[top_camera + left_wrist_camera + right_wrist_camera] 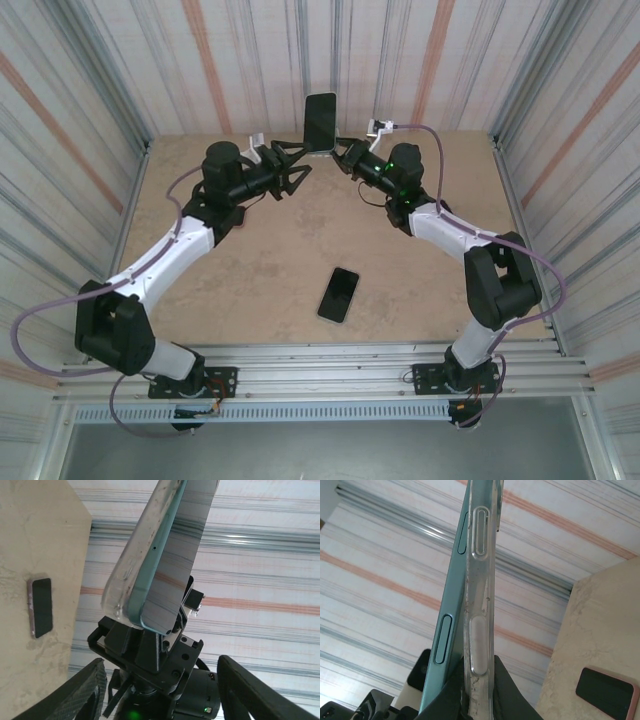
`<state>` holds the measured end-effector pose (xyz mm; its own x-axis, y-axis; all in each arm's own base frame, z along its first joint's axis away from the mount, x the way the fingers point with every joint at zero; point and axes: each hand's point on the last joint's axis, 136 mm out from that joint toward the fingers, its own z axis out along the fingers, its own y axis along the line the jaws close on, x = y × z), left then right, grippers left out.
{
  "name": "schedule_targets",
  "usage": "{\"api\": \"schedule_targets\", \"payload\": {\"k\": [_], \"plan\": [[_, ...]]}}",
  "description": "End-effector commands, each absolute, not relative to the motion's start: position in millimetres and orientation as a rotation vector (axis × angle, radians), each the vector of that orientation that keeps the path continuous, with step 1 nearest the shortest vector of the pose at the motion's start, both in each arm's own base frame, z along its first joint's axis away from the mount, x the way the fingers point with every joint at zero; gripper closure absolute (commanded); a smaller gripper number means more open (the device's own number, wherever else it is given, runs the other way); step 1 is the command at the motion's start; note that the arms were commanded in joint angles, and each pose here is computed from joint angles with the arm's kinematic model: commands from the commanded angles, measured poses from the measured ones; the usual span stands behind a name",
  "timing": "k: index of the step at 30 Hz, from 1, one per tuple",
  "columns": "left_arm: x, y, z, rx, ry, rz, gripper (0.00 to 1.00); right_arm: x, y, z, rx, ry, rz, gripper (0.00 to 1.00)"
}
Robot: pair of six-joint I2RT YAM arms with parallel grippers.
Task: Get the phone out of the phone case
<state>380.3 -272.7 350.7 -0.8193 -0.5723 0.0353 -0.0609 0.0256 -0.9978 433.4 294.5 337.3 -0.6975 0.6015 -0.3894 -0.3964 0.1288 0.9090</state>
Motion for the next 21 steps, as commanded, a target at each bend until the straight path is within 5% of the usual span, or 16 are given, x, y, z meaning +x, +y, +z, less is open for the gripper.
{"api": "schedule_targets", "payload": {"k": [1, 21], "plan": [[389, -276, 377, -0.627, 1.832, -1.909, 0.43, 430, 295, 368, 0.111, 1.533, 1.655, 0.96], [417, -273, 363, -0.738, 1.79, -1.843, 0.54, 422, 310, 366, 0.122, 1.514, 1.653, 0.98]]}}
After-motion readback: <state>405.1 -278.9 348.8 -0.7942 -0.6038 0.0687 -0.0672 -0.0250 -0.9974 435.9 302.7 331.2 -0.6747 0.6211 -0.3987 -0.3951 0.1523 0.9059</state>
